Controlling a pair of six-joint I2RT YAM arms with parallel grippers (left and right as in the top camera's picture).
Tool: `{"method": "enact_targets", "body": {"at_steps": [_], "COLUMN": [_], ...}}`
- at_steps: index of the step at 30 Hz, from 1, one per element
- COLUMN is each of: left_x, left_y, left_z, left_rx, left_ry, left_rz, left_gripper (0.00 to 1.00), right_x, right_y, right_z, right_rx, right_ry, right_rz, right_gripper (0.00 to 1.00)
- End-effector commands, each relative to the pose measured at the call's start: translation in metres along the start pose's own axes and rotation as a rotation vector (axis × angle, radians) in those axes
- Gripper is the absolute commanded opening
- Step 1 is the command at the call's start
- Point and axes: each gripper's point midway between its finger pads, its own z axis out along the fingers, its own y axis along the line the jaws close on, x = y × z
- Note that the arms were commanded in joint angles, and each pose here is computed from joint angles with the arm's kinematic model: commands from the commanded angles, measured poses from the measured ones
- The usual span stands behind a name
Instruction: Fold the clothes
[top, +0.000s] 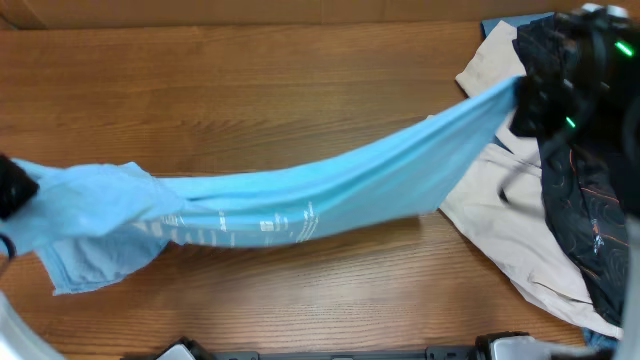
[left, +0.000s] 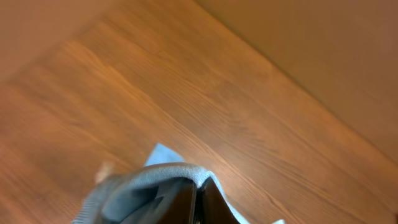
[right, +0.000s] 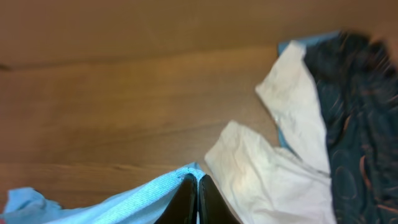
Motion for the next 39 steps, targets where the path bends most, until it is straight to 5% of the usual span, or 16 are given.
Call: {"method": "enact_targets", "body": {"at_steps": [1,5,9,14,19,39], "left_x": [-0.010,-0.035,-0.091,-0.174,-0.176,0.064], "left_y": [-0.018,-0.055,-0.094,-0.126,-0.132,-0.041], "left_z": [0.082,0.167,0.192,0.095,0.032,0.229], "left_rx": [0.066,0.171,0.296,0.379,0.396,0.069], "left_ry": [0.161,0.162,-0.024,-0.388,-0.476,0.657], "left_rz": [0.039,0.110,0.147,0.203,0.244,0.282], "left_gripper": [0.04,0.04,0.04,0.04,0.04,0.04], "right_x": [-0.001,-0.039,-0.112,-0.194,-0.186,0.079], "right_y": [-0.007,-0.011,-0.006,-0.003,-0.005,-0.059], "right_z": [0.087,0.168,0.162,0.060,0.031,0.173], "right_rx": [0.023,0.031,-0.003,0.001,0.026,0.256], "right_ry": [0.146,0.056,-0.233,-0.563,-0.541,0.505], "right_rz": [-0.015,0.019,0.107,0.128,0.128,0.131], "right_gripper": [0.04,0.04,0.04,0.04,0.04,0.04]}}
